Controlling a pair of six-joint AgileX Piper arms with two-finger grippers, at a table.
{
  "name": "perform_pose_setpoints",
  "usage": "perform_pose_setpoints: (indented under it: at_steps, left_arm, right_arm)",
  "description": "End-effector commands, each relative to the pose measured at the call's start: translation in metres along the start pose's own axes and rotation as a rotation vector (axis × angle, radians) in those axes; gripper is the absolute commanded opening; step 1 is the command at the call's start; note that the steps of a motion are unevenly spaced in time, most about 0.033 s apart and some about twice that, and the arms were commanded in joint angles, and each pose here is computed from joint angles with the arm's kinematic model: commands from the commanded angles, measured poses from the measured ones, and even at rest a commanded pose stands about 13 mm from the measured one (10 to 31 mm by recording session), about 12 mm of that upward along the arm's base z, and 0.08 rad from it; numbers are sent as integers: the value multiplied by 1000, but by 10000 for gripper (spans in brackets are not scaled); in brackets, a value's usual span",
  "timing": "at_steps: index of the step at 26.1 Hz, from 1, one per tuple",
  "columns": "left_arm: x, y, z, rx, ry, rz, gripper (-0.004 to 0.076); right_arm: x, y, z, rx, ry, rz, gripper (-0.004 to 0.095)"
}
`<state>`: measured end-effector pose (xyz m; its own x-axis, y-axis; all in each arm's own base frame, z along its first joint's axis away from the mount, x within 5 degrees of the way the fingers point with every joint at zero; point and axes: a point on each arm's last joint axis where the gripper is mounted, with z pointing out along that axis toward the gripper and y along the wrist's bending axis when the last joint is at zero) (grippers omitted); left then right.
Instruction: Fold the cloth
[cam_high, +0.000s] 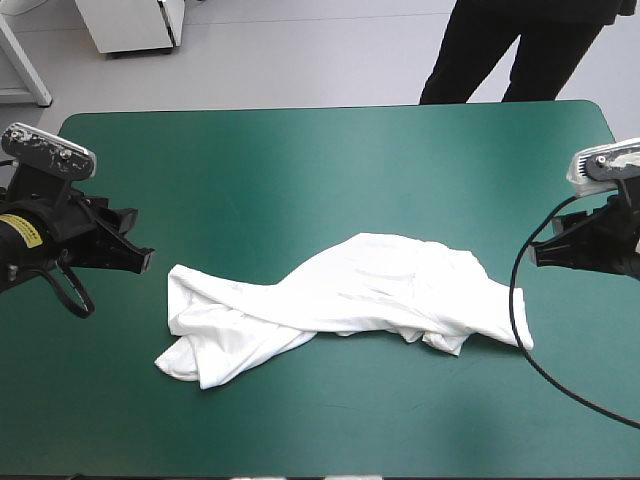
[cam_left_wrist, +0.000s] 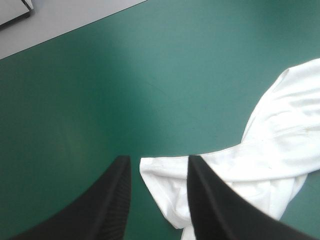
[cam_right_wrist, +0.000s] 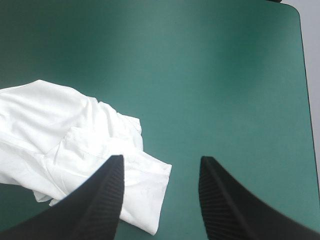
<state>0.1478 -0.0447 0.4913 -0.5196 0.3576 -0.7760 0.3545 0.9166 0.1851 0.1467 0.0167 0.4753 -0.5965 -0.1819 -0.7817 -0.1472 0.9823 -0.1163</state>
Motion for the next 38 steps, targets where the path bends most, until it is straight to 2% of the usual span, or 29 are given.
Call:
perform_pose_setpoints:
  at_steps: [1,22,27,31,35,38]
  left_arm:
    - [0,0,-9,3,-2,-13,281]
    - [0,0,0,6,23,-35,281]
    - [24,-1,59,-47,256,-1,281]
    - [63,-1,92,-16,436,-60,284]
    - [110,-3,109,55,581,-154,367]
    - [139,-14,123,110,694,-173,393]
  right_arm:
    - [-8,-2,-7,10,-79,-8,437]
    - [-9,-1,-7,7,-91,-6,437]
    - [-13,1,0,-16,-97,-1,437]
    - [-14,5,4,-30,-89,-16,437]
    - [-19,18,17,-59,-62,-111,437]
    - [-21,26,27,-88,-34,-129,437]
